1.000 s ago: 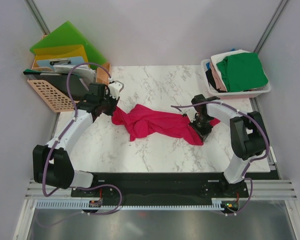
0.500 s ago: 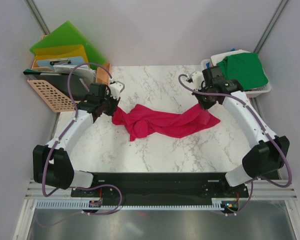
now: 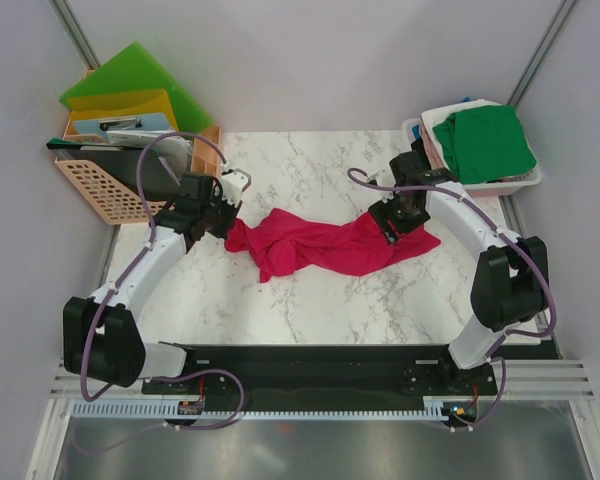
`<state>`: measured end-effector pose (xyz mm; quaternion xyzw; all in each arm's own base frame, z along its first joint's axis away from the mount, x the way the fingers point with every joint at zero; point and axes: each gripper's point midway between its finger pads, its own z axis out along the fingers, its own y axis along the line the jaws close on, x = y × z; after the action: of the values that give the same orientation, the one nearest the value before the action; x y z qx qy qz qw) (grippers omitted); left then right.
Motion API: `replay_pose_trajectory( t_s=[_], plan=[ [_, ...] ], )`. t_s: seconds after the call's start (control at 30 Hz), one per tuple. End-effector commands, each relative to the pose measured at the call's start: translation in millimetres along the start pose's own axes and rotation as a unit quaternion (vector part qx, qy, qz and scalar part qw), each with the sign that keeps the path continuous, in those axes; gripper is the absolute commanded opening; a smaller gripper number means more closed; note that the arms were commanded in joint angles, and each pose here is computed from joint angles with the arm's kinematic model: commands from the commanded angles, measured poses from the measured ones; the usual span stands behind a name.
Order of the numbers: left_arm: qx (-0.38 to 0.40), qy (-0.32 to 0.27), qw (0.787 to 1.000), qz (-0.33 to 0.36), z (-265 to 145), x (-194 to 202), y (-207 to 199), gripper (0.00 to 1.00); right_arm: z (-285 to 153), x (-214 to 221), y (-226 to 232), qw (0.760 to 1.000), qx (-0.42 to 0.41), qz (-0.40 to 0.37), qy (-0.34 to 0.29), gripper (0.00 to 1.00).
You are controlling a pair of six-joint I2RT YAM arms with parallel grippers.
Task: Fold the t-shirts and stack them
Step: Flatten out the tshirt
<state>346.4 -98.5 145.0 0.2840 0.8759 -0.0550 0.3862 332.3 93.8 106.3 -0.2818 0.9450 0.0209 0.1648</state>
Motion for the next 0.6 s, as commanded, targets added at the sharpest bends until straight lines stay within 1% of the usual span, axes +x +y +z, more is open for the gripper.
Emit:
replay_pose_trajectory(
  t_s=[0.0,0.17,0.33,0.43,0.57],
  plan=[
    [-0.008,-0.029,0.999,0.020,-5,-16,2,0.02,0,-18,-7,0.999,0.014,0.012,-0.035,0.73],
    [0.002,-0.021,1.000,0.019,1,-14,-2,0.02,23,-31,-9,0.998,0.017,0.017,-0.055,0.71],
    [-0.007,-0.021,0.999,0.022,-1,-14,0,0.02,51,-44,-5,0.999,-0.013,0.036,-0.038,0.67],
    [-0.009,-0.023,0.999,0.024,-3,-14,0,0.02,68,-52,-10,0.998,-0.010,0.046,-0.034,0.63],
    [-0.011,-0.022,0.999,0.027,-5,-12,1,0.02,80,-62,-19,0.998,0.000,0.053,-0.034,0.63]
  ],
)
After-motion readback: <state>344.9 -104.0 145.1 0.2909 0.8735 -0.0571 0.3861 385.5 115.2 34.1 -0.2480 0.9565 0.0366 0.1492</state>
